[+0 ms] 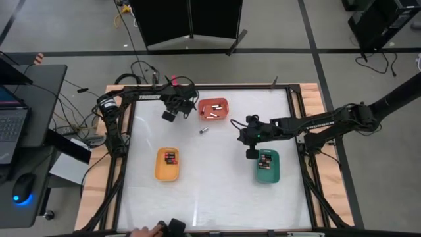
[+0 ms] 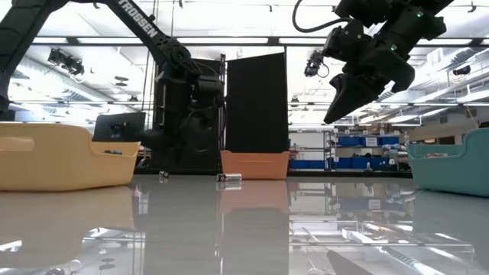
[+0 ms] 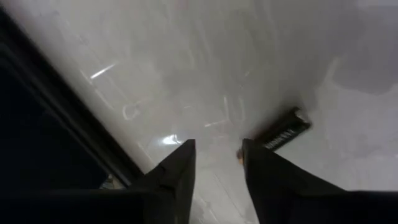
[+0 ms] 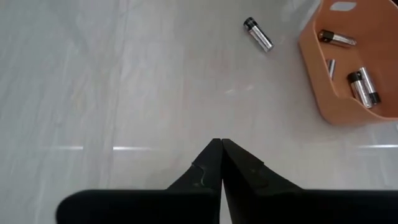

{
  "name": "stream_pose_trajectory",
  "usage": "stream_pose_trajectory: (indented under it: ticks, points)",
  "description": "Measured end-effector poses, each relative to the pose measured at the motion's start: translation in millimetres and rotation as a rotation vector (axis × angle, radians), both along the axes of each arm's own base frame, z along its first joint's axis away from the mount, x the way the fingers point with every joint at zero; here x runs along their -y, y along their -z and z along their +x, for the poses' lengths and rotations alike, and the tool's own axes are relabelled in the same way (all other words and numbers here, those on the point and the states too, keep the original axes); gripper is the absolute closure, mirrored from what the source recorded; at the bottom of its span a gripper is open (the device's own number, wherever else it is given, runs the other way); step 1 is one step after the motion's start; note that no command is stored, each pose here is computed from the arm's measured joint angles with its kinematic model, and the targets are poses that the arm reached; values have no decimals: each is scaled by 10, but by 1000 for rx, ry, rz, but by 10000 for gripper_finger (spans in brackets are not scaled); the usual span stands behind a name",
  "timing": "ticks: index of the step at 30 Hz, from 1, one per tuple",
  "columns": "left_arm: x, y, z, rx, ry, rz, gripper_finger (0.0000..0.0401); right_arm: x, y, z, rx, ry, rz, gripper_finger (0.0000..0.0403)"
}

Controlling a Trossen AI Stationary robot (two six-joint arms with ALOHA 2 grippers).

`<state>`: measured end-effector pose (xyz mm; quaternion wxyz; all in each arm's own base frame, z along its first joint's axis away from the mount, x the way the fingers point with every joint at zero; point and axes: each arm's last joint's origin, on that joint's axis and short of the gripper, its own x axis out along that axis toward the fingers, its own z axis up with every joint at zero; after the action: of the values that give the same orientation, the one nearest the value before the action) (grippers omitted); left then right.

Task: Sort batteries
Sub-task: Put the brown battery into the green bin

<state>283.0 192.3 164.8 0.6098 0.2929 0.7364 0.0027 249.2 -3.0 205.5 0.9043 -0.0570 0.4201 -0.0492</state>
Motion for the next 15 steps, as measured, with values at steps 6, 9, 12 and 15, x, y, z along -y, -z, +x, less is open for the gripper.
stream_pose_trajectory:
  ticks: [6, 9, 12, 15]
  points:
    - [-21, 10, -51, -39, 47, -46, 231, -1, 3, -4, -6, -1, 0, 387]
    - [-27, 15, -93, -79, 71, -70, 229, -1, 4, -4, -6, -1, 1, 383]
    - [-47, 20, -127, -104, 92, -88, 229, -1, 4, -5, -6, -2, 1, 382]
    - [-68, 21, -138, -100, 104, -99, 229, -2, 4, -5, -7, -2, 1, 386]
